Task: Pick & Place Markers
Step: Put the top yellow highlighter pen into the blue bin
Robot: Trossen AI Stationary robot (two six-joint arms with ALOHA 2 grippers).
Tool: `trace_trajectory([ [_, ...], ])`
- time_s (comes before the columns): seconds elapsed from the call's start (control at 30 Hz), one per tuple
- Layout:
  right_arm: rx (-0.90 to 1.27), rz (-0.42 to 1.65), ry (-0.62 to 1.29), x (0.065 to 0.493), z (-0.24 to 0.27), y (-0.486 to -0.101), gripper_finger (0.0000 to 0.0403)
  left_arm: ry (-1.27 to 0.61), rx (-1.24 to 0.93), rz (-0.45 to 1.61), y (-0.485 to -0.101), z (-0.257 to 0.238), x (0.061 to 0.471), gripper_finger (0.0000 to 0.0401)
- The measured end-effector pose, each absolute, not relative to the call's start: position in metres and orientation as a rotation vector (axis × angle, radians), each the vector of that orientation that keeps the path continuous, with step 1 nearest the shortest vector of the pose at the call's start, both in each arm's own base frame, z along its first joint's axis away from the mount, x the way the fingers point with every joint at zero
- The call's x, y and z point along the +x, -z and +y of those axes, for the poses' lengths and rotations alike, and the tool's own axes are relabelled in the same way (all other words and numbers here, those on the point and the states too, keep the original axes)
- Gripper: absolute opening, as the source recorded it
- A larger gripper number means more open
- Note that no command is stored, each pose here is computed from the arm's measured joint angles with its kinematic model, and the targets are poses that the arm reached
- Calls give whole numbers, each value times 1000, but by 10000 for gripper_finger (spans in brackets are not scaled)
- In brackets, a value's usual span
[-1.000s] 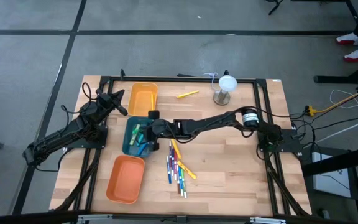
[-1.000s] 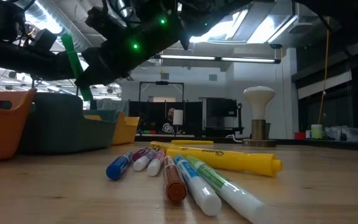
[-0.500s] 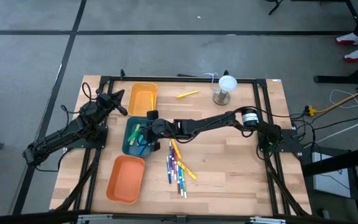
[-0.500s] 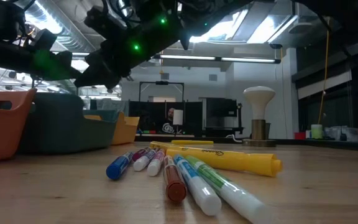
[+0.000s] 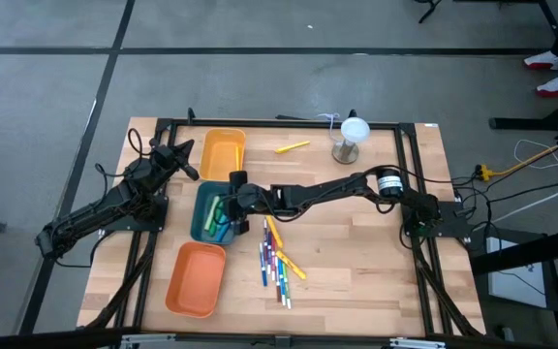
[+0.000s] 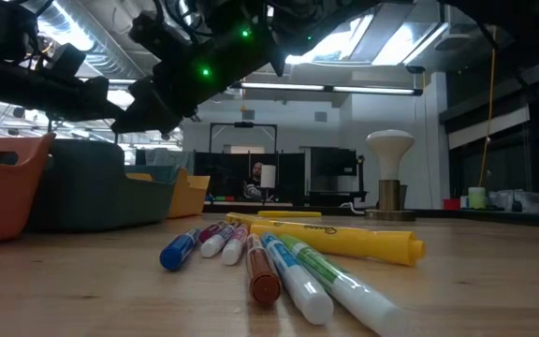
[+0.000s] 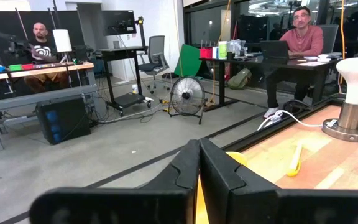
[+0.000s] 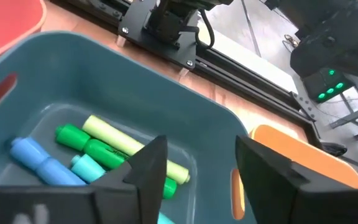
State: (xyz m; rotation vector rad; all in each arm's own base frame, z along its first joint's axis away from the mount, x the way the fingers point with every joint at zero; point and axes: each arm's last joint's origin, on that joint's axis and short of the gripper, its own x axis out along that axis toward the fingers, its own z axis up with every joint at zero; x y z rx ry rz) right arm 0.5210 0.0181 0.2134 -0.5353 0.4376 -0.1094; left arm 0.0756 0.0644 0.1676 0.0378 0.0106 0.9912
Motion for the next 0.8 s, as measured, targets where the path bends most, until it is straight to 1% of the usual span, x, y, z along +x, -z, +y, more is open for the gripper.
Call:
trace_trajectory([
  [0.17, -385, 407, 141, 522, 20, -215, 215, -991, 38, 10, -168, 64, 76, 8],
  [0.3, -277, 380, 164, 522, 20, -217, 226, -991, 38, 10, -168, 64, 76, 11],
  [0.6, -199, 347, 179, 523, 20, -219, 227, -991, 38, 11, -168, 64, 76, 7],
  [0.73, -71, 309, 196, 524, 20, -222, 227, -991, 38, 10, -168, 64, 76, 10],
  [0.8, 0, 297, 172, 524, 21, -222, 227, -991, 38, 10, -168, 64, 76, 10],
])
